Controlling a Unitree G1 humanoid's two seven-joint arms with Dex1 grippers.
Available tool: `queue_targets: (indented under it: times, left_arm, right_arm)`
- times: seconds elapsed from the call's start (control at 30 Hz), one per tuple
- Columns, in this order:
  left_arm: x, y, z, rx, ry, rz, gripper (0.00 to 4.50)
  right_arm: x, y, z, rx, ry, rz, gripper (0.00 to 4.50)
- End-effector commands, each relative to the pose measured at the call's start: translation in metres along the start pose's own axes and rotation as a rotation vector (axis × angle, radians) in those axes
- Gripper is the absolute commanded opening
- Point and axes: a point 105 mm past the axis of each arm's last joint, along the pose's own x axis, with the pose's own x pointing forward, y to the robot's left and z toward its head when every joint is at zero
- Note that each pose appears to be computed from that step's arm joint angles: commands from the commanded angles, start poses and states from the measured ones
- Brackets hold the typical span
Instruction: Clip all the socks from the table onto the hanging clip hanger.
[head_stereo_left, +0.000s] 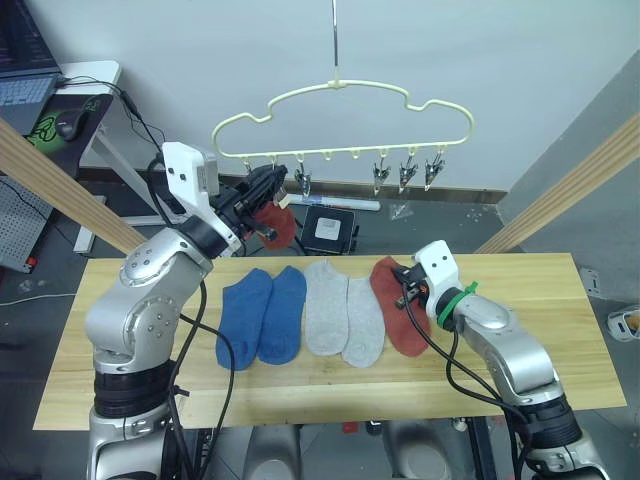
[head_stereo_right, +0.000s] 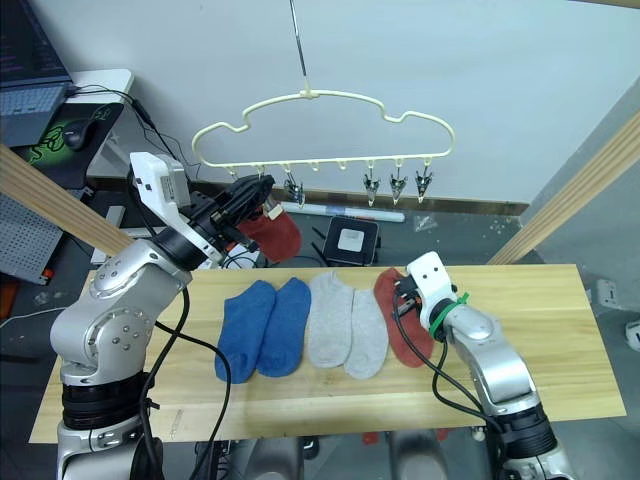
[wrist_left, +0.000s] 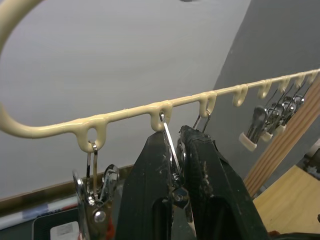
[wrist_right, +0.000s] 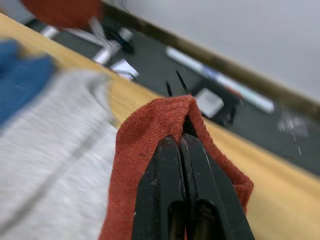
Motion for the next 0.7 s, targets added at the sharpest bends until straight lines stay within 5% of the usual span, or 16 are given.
queue_targets:
  times: [0.03, 0.3, 0.7]
  left_arm:
    - [-0.002, -0.001, 0.015, -0.016, -0.029, -0.034, 0.14]
    - [0.0, -0.006, 0.018, -0.09, -0.005, -0.084, 0.14]
    - [-0.001, -0.011, 0.017, -0.085, -0.005, -0.094, 0.14]
  right_arm:
    - [-0.004, 0.025, 0.049, -0.146, -0.149, 0.101, 0.0]
    - [0.022, 0.062, 0.105, -0.488, -0.298, 0.196, 0.0]
    - [0.042, 0.081, 0.116, -0.779, -0.355, 0.251, 0.0]
